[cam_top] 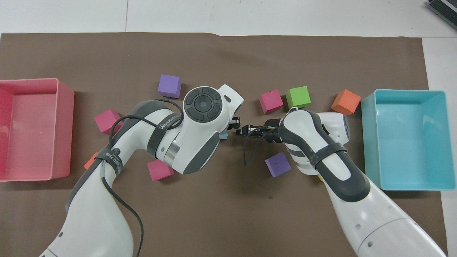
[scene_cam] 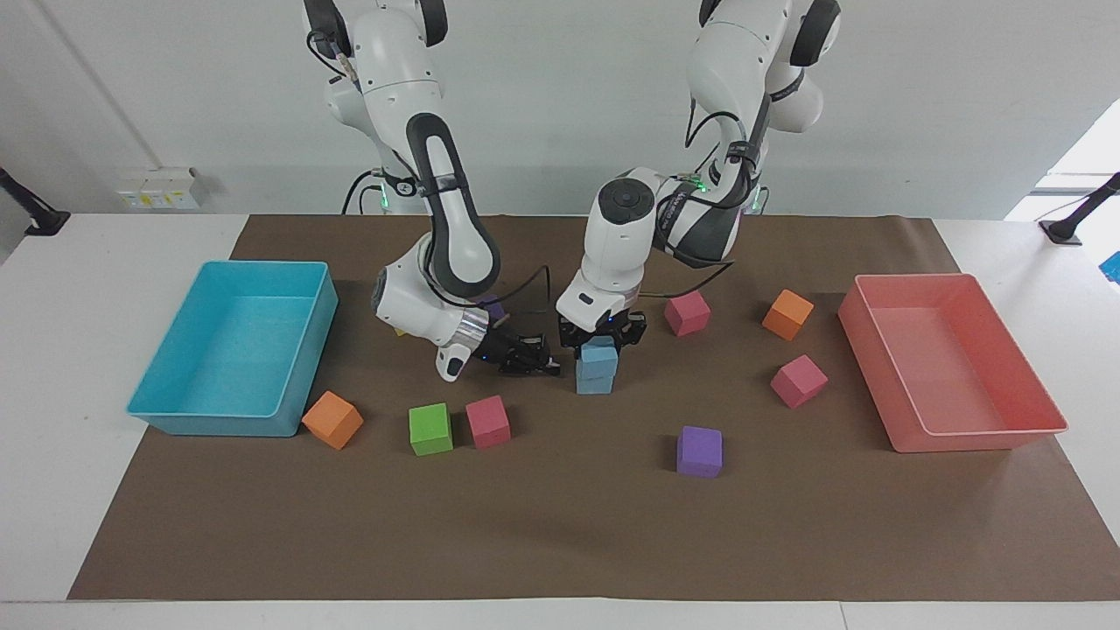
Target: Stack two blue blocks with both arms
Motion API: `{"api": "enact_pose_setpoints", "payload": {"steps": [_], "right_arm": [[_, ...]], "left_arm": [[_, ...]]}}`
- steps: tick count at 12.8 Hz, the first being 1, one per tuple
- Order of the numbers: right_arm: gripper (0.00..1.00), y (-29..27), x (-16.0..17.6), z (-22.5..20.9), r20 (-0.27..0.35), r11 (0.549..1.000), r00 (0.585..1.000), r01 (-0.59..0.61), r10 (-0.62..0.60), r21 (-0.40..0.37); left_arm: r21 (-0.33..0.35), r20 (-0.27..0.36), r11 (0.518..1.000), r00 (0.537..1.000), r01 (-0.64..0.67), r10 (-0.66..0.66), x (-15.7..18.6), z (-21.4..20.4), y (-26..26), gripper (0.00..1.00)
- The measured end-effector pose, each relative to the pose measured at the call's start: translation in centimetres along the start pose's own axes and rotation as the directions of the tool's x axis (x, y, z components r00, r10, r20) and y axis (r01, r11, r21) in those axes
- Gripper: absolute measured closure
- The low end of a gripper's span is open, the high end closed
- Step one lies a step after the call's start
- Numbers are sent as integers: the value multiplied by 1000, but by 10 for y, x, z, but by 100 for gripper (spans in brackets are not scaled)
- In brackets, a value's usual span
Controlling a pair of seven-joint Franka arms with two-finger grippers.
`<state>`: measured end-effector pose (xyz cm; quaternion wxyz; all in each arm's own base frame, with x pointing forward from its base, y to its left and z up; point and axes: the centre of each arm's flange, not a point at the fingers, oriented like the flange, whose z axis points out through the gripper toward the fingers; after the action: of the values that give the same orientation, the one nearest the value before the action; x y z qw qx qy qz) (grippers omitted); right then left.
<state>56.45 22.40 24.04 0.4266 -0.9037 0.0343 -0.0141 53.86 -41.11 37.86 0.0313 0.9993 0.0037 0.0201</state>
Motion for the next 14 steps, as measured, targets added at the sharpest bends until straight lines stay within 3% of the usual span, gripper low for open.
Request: {"api": "enact_pose_setpoints", "payload": {"steps": [1, 5, 9, 14], "right_arm": [[99, 0, 0, 0, 0, 1000, 1000, 0, 0, 0], [99, 0, 0, 0, 0, 1000, 1000, 0, 0, 0], [99, -2, 3, -3, -1, 1000, 1000, 21, -21, -11], [99, -15, 21, -34, -39, 997, 997, 61, -63, -56]], "left_arm": [[0, 0, 1000, 1000, 0, 0, 0, 0, 0, 7], [-2, -2, 1000, 1000, 0, 0, 0, 0, 0, 0], [-15, -19, 1000, 1000, -1, 1, 2, -10, 2, 0], [8, -7, 1000, 1000, 0, 0, -7, -66, -18, 0]]}}
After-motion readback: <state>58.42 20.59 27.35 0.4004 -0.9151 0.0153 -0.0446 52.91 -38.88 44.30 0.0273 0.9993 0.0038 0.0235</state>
